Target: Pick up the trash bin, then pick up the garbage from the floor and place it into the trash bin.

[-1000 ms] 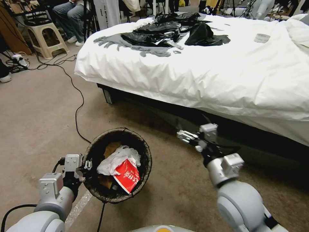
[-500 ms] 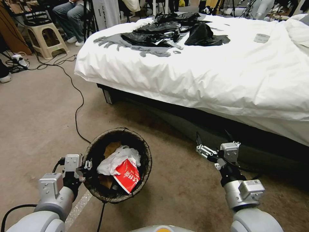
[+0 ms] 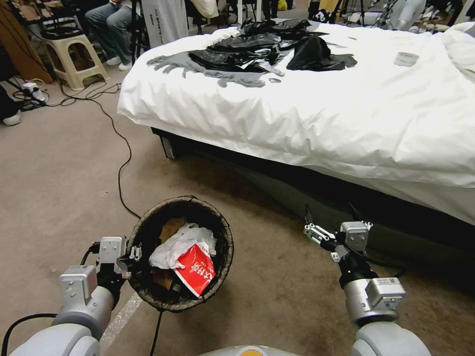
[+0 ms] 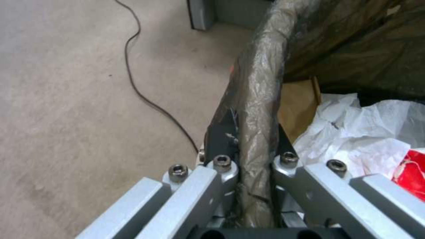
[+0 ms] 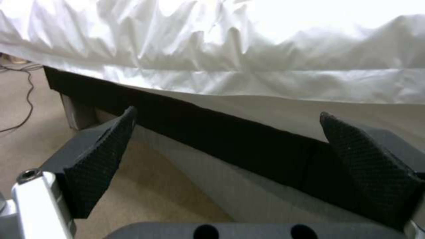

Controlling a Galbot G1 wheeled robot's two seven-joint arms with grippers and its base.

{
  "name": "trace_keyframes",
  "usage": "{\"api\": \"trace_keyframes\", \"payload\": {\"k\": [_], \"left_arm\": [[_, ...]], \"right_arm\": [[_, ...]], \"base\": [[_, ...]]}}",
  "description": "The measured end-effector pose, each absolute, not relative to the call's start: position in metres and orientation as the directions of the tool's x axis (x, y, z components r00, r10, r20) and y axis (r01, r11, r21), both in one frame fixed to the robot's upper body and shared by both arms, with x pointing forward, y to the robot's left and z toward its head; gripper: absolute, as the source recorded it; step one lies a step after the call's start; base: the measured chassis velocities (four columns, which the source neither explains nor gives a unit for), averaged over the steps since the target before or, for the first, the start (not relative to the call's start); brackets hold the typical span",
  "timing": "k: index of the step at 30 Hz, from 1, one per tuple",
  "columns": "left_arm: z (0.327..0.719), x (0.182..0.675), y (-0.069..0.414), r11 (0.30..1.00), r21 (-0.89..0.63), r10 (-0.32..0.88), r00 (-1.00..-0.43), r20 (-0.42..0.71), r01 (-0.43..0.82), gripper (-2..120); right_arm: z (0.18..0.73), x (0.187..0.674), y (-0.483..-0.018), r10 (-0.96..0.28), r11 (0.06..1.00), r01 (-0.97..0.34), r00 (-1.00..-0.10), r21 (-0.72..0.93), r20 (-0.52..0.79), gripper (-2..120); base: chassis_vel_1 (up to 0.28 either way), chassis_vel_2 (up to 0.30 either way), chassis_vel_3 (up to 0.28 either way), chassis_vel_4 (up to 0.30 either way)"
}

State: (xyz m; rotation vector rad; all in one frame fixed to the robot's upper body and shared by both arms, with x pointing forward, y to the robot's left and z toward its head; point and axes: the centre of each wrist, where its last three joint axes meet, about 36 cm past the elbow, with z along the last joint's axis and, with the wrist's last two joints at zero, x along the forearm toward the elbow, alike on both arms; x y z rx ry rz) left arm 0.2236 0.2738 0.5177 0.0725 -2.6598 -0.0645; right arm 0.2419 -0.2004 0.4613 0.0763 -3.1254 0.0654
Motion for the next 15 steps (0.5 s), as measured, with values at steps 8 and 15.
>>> {"api": "trace_keyframes", "payload": {"k": [8,15], "left_arm": [[0.5177,0.2236,0.2738,0.997,0.058,-0.063,-0.886,0.460,-0.040,1],[0.5177,0.2236,0.2738,0.997,0.058,-0.063,-0.886,0.460,-0.040,1]], "right_arm": [[0.4608,0.2414,-0.2002,-0.029,0.998,-0.030,-0.999,-0.046,0.024,100],[0.4604,0.2406,-0.2004,-0.027,0.999,-0.028,-0.999,-0.047,0.027,100]], "base": [[0.061,0.056,0.053,0.064],[0.079,0.085,0.088,0.084]]}}
